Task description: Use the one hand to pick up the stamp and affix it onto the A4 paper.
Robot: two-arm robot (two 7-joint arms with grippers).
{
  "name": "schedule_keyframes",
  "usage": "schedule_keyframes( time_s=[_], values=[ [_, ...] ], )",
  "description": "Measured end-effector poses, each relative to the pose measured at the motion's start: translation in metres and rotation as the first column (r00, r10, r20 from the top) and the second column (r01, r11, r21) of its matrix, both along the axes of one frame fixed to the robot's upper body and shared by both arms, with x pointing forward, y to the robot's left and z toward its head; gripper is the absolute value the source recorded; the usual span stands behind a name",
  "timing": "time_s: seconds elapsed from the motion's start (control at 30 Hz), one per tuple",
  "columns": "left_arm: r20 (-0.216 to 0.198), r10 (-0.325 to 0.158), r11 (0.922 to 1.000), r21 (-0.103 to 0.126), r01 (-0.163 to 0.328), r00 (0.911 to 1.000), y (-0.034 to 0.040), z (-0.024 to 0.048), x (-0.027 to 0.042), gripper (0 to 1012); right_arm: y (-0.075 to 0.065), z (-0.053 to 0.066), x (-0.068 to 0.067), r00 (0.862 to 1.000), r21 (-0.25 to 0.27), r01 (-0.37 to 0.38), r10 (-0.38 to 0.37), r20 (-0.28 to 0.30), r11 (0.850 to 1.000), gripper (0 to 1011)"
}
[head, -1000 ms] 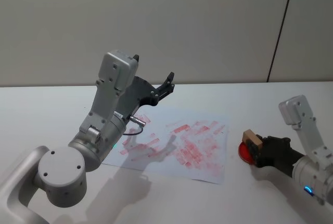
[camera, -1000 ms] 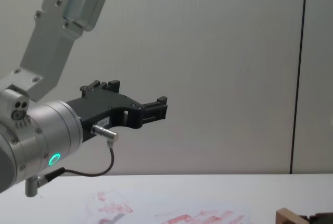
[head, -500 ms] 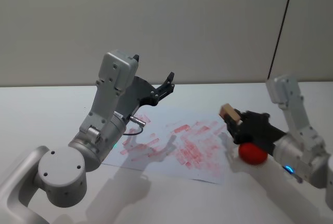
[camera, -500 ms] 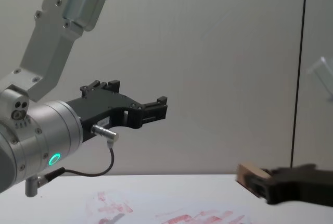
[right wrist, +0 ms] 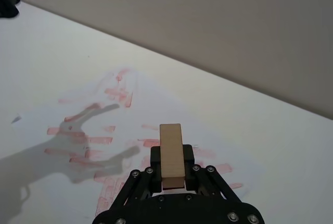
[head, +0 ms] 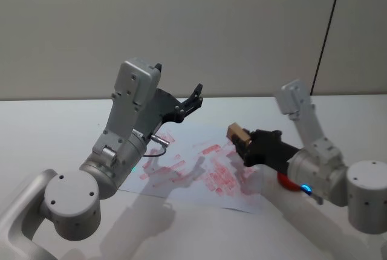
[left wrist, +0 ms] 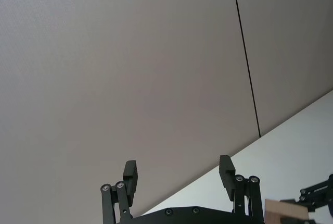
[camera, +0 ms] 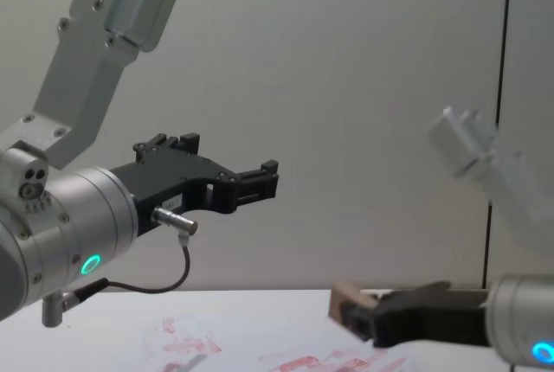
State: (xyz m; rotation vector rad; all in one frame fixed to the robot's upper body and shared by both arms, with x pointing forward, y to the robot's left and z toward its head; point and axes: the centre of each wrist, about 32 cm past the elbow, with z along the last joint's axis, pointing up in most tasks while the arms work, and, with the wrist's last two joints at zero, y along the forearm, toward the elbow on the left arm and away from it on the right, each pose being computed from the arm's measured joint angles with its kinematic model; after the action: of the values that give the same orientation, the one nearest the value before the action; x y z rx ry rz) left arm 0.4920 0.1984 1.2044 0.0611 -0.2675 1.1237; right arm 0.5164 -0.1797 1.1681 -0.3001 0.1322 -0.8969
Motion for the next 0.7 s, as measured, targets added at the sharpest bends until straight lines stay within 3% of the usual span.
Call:
schedule_keyframes(
  time_s=[0.3, 0.7],
  values=[
    [0.0, 0.0, 1.0, 0.0, 0.0, 1.0, 0.0, 0.0, 0.0, 1001, 0.017, -0.014, 0.01, 0.996, -0.04, -0.035, 0.032, -0.079, 0.999, 217],
    [0.0, 0.0, 1.0, 0.0, 0.0, 1.0, 0.0, 0.0, 0.0, 1001, 0.027, -0.023, 0.013, 0.991, -0.062, -0.047, 0.039, -0.126, 0.997, 217]
  ],
)
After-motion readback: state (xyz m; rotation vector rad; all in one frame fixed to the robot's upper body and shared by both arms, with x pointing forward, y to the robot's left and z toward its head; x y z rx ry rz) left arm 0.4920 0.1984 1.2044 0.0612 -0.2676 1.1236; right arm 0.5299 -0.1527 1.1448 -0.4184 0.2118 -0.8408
